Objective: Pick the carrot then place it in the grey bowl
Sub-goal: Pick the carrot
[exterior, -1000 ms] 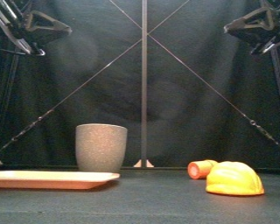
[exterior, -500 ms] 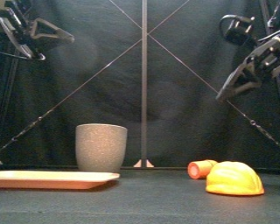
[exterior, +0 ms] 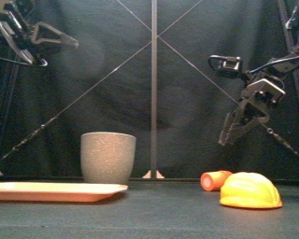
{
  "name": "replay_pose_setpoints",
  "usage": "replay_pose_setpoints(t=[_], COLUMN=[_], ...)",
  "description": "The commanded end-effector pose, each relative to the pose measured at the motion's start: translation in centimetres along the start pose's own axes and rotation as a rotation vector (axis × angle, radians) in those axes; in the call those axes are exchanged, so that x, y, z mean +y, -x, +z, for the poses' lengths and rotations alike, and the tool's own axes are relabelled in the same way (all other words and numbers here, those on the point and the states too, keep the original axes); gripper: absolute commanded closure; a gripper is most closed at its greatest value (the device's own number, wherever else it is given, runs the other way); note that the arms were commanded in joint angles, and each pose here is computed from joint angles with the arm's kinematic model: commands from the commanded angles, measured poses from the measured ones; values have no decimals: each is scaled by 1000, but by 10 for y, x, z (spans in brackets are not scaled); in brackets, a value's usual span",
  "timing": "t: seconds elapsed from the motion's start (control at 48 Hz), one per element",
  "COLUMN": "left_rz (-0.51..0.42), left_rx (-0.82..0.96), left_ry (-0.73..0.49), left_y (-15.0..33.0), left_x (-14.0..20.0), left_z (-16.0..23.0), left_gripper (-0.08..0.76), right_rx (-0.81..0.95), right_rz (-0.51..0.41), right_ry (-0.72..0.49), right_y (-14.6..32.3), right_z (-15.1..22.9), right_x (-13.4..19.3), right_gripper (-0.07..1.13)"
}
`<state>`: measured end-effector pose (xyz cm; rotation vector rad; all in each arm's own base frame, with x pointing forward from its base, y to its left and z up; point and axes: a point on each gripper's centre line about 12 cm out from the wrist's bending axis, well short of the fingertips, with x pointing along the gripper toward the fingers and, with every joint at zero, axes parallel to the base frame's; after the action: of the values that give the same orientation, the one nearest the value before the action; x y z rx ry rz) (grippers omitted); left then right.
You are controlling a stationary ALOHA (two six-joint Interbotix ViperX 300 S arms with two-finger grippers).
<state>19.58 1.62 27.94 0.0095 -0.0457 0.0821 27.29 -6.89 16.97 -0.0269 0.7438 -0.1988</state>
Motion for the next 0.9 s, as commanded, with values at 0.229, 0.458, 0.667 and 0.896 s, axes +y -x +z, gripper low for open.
replay_pose_setpoints(t=[0.229,0.458,0.667,0.896], left_rz=[-3,-3,-4,-5], left_rx=[-8,0,3,5], left_ry=[0,0,2,-1], left_y=[-1,0,0,0], left_x=[-1,-1,-1,-1], left_z=[2,-1,-2,-3], left_gripper=[707,707,707,707], right_rx=[78,157,217,259], right_rz=[-18,-29,-27,-13], right_ry=[14,-4,-1,-2], right_y=[-32,-49,-54,-58], right_z=[3,-6,-17,-23], right_x=[-11,-18,-19,-13], right_gripper=[26,26,70,349])
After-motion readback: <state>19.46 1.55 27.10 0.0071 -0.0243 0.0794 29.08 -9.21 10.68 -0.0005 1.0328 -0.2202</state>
